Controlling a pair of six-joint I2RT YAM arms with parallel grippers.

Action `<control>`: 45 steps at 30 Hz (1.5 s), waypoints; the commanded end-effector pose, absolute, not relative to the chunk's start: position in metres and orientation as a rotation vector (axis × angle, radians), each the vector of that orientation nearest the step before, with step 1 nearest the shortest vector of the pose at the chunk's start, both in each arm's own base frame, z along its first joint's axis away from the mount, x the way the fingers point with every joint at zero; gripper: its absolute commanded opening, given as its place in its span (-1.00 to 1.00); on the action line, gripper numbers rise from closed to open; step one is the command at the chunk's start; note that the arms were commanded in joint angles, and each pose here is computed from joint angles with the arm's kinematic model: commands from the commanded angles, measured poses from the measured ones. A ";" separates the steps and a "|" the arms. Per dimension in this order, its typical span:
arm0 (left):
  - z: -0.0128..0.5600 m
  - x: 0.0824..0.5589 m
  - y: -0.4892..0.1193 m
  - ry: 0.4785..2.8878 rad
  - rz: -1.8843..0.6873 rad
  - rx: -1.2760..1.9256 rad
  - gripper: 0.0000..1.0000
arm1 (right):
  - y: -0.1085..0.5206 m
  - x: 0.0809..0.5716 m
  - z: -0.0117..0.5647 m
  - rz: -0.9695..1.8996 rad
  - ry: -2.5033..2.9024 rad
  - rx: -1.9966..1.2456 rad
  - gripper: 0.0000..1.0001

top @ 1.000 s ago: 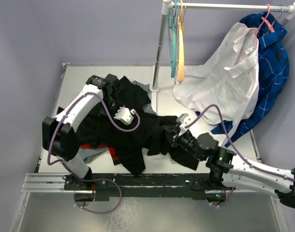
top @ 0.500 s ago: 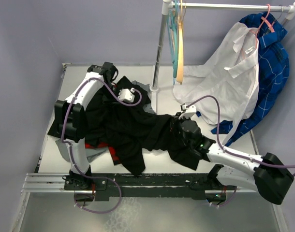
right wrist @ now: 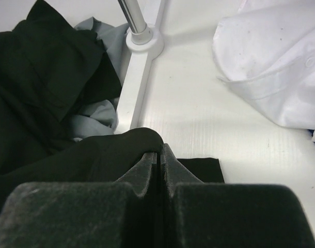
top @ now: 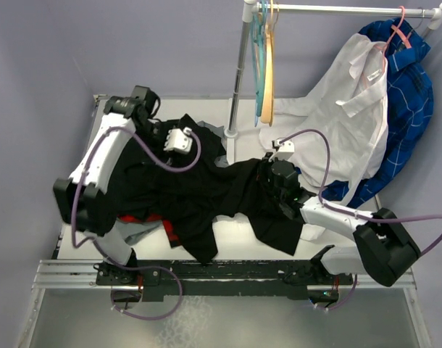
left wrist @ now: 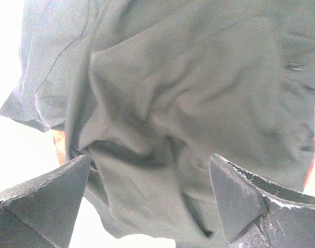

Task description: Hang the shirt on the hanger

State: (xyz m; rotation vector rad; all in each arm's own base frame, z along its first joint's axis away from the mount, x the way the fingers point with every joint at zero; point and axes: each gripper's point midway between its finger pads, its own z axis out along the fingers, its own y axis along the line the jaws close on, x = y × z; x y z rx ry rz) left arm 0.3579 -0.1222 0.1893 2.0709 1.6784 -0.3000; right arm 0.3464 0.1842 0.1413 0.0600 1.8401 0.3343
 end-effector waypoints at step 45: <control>0.265 0.370 -0.099 1.641 0.000 1.968 -1.00 | 0.168 0.365 0.150 0.297 1.795 0.073 -1.00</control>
